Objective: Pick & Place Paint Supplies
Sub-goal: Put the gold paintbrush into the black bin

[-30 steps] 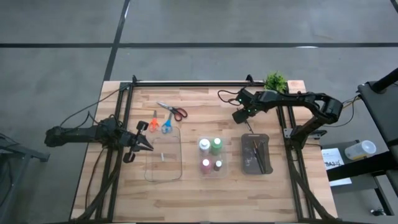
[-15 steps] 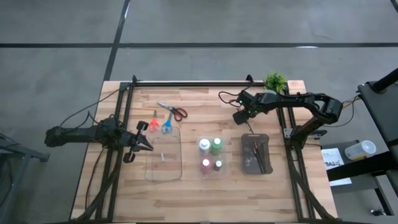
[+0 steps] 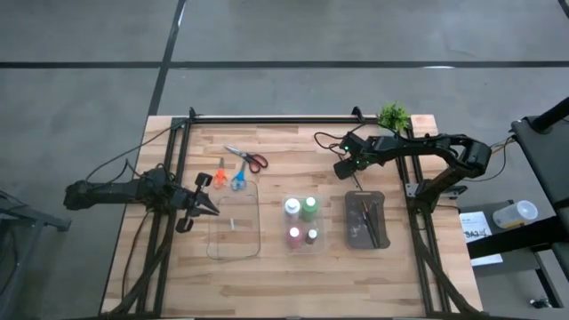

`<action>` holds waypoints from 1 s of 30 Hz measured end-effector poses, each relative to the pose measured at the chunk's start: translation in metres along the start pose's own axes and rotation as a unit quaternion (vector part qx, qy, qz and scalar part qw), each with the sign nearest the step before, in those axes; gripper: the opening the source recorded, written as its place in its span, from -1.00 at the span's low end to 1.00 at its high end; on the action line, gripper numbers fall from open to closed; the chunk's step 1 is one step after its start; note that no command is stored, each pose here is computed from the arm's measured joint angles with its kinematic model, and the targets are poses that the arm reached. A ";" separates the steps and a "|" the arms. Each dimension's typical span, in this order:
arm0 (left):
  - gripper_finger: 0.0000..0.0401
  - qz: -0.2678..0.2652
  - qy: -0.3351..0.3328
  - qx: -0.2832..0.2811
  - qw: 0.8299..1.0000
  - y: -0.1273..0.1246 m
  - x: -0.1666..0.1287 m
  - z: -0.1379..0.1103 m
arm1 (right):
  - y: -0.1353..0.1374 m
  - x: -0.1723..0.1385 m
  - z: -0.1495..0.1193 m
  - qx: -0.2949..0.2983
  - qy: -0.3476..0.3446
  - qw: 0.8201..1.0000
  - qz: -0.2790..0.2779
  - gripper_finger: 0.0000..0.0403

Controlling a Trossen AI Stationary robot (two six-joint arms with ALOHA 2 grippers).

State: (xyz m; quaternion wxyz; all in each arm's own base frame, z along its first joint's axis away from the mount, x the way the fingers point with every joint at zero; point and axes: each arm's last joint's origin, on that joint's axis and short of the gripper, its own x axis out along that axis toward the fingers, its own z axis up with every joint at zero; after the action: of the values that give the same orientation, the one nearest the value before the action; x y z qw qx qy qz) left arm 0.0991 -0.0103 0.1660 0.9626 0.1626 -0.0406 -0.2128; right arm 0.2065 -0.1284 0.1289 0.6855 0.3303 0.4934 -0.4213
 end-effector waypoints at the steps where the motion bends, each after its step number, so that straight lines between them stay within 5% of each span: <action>1: -0.82 0.000 0.000 0.000 1.000 0.000 0.000 0.000 | 0.000 0.000 0.000 0.000 0.000 1.000 -0.001 -0.41; 7: -0.82 0.000 0.000 0.000 1.000 0.000 0.000 0.000 | -0.001 0.000 0.000 0.000 -0.002 1.000 -0.009 -0.49; 15: -0.82 0.000 0.000 0.000 1.000 0.000 0.000 0.000 | -0.002 0.001 -0.001 -0.001 0.000 1.000 -0.015 -0.91; 30: -0.82 0.000 0.000 0.000 1.000 0.000 0.000 0.000 | -0.002 0.001 -0.001 0.000 0.001 1.000 -0.014 -0.93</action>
State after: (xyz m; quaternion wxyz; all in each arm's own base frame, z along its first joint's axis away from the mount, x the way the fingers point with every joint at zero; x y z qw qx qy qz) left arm 0.0991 -0.0103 0.1661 0.9626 0.1626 -0.0406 -0.2128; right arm 0.2045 -0.1282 0.1275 0.6795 0.3234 0.4986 -0.4302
